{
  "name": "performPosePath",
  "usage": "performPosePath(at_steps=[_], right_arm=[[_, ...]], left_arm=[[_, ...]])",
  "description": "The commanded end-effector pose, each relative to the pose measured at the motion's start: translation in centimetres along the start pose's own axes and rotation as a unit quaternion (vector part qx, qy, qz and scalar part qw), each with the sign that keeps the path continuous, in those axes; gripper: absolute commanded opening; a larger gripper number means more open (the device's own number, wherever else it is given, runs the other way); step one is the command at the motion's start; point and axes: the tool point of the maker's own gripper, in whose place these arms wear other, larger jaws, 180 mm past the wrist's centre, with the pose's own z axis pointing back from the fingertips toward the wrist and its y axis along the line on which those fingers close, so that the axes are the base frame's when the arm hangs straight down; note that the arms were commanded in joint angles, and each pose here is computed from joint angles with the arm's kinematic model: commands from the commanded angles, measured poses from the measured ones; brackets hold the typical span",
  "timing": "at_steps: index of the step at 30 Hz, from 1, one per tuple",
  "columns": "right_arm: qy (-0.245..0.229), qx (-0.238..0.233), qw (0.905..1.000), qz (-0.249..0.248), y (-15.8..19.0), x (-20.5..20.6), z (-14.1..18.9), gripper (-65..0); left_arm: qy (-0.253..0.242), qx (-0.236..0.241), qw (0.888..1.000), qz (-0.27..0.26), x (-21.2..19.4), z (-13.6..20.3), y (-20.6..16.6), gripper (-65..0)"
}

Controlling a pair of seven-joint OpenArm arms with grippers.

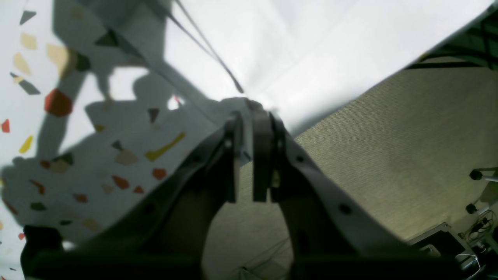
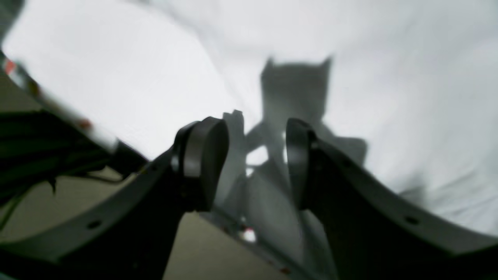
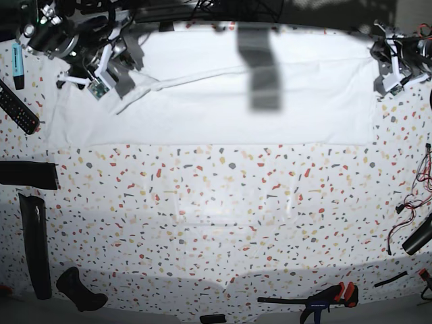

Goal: Fold the T-shirt properly
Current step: 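Hold the strip ends with both grippers and smooth the fabric taut, then release the strip and lower both grippers onto its folded edge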

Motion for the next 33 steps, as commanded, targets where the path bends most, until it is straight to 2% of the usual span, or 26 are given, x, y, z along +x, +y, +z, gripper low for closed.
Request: performPosePath(at_steps=[1, 5, 8, 11, 13, 17, 21, 24, 31, 33], right_arm=[[-0.016, 0.002, 0.9998, 0.014, 0.2, 1.2, 0.7, -36.8], [-0.050, 0.010, 0.9985, 0.018, 0.8, 3.4, 1.5, -36.8], [-0.049, -0.003, 0.9985, 0.022, -0.1, 3.6, 1.3, -36.8], [-0.057, -0.037, 0.9975, -0.021, -2.0, 3.9, 0.6, -36.8], [-0.059, -0.043, 0.9962, -0.046, -2.4, 3.7, -0.4, -36.8], [-0.033, -0.058, 0.9940, -0.087, -2.9, 1.4, -2.7, -36.8], [0.006, -0.063, 0.9918, -0.110, -2.9, -1.4, -4.2, -36.8], [0.011, -0.062, 0.9908, -0.120, -3.0, -2.3, -4.6, -36.8], [0.002, -0.064, 0.9907, -0.120, -3.5, -1.7, -4.8, -36.8], [-0.001, -0.066, 0.9907, -0.120, -3.7, -1.4, -4.8, -36.8]], left_arm=[[-0.006, 0.007, 1.000, -0.010, 0.4, 0.7, 0.5, -60.0], [-0.013, 0.004, 1.000, -0.011, 0.8, 0.8, 0.4, -60.0], [-0.029, 0.005, 0.999, -0.024, 1.9, 1.1, 0.0, -60.0], [-0.044, 0.011, 0.998, -0.051, 3.3, 1.8, -0.7, -60.0], [-0.058, 0.013, 0.996, -0.070, 4.3, 2.4, -1.3, -60.0], [-0.097, 0.022, 0.990, -0.097, 6.9, 3.7, -2.6, -60.0], [-0.194, 0.026, 0.977, -0.080, 10.6, 4.6, -3.9, -60.0], [-0.246, 0.022, 0.967, -0.059, 12.1, 4.1, -5.1, -60.0], [-0.288, 0.001, 0.958, 0.011, 13.0, 1.8, -6.4, -60.0], [-0.286, -0.006, 0.957, 0.039, 12.7, 0.5, -6.0, -60.0]])
